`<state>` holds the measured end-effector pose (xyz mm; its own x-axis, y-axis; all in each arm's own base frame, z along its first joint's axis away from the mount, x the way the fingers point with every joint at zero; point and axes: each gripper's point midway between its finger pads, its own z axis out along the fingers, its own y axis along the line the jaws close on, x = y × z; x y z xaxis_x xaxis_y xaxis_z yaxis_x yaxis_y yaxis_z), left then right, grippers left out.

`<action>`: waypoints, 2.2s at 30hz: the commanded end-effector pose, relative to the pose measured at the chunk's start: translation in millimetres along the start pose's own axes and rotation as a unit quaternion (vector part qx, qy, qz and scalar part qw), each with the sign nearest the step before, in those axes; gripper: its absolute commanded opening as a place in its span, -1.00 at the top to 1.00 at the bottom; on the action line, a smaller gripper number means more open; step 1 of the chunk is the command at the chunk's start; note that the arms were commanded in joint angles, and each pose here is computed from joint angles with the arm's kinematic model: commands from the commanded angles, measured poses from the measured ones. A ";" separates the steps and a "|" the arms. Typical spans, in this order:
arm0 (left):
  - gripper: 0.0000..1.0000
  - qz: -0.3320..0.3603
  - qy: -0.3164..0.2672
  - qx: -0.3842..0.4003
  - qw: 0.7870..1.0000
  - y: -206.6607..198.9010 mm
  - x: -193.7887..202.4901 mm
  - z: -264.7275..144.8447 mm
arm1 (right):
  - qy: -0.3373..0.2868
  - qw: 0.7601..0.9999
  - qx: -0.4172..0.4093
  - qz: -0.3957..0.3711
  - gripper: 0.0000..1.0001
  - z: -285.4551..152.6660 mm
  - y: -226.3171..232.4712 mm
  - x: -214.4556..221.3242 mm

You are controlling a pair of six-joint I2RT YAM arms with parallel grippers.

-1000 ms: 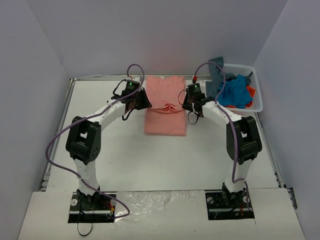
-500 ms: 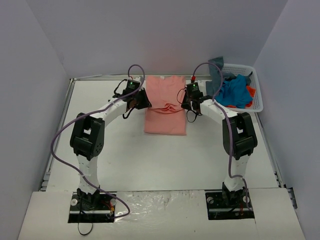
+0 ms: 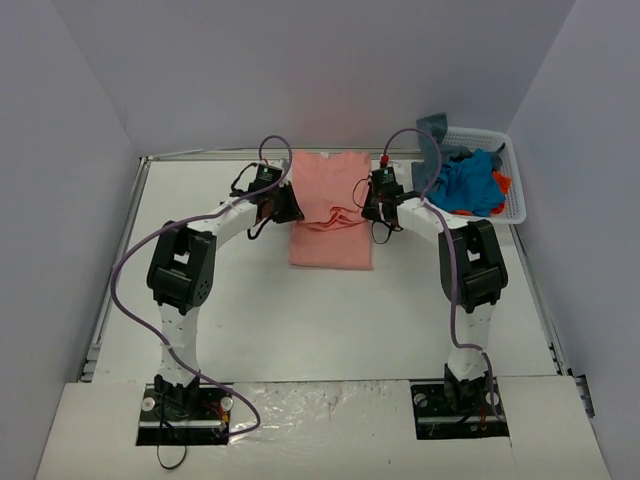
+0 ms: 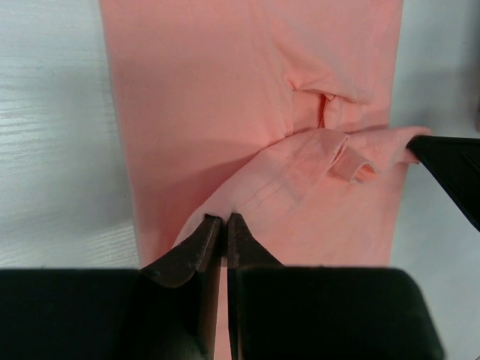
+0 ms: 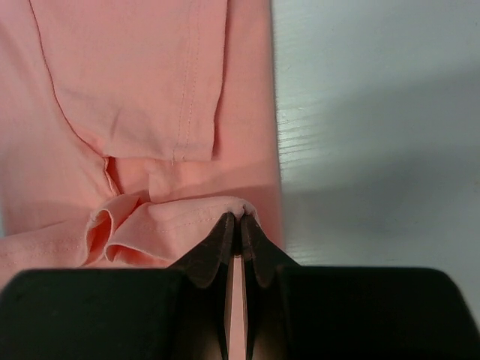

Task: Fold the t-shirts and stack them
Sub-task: Fold the folded rectangular tshirt in 1/3 of the way, then grab one side of the 2/3 rectangular tshirt with both arms

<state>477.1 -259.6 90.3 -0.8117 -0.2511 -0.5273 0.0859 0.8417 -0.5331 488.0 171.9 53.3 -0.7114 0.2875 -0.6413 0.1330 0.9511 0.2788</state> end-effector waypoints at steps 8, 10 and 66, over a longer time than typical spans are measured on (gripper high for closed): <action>0.68 0.008 -0.024 0.016 1.000 -6.8 -23.0 -0.5 | -0.008 1.000 -0.011 -0.006 0.95 10.1 7.3 -11.8; 0.55 0.009 -0.023 0.014 1.000 -5.9 -21.6 0.7 | -0.008 1.000 -0.011 -0.005 0.81 11.2 7.9 -11.9; 0.28 0.013 -0.023 0.008 1.000 -28.3 29.4 -73.1 | -0.024 0.999 -0.026 -0.010 0.20 -96.5 3.9 -2.0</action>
<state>416.5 -255.9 105.4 -0.8217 -0.2251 -0.5235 0.0955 0.8513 -0.5160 440.0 168.5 98.3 -0.7015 0.2626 -0.6625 0.0824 0.9533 0.2906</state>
